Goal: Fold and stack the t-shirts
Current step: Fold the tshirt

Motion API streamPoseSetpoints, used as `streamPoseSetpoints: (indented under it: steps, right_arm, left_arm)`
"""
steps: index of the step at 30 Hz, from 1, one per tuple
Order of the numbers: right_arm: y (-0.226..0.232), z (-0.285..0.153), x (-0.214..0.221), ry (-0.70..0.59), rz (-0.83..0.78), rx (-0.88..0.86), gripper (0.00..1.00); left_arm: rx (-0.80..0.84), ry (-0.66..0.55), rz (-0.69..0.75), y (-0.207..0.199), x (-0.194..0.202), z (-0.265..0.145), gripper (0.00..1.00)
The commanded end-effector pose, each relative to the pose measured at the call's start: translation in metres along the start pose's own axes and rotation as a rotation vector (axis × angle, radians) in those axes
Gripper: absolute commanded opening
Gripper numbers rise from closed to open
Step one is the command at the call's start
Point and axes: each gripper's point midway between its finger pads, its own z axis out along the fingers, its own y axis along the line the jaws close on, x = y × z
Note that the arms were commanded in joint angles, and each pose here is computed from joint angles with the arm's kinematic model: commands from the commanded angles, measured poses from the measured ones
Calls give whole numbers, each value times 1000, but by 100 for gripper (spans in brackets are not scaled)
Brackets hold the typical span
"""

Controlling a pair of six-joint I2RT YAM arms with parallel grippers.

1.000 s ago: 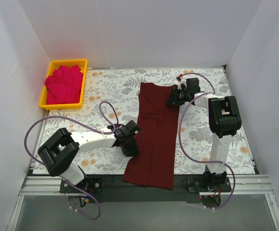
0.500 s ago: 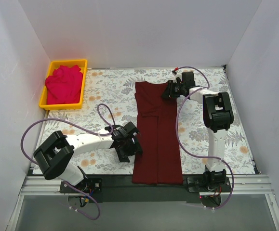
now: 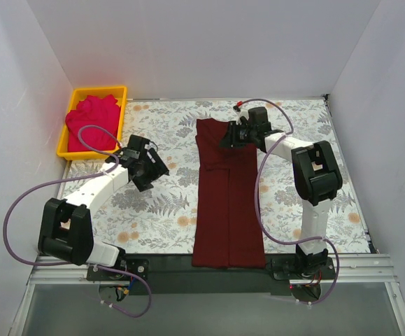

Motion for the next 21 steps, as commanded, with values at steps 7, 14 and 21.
streamPoseSetpoints:
  steps: [7,14,21]
  right_arm:
    - [-22,40,23,43,-4,29,36]
    - [-45,79,12,60,-33,38,36]
    - [-49,112,-32,-10,-46,-5,39]
  left_arm:
    - [-32,-97,35,33,-38,14,72]
    - [-34,-91,12,39,-41,18,72]
    - [-23,-119,9,42,-46,14,73]
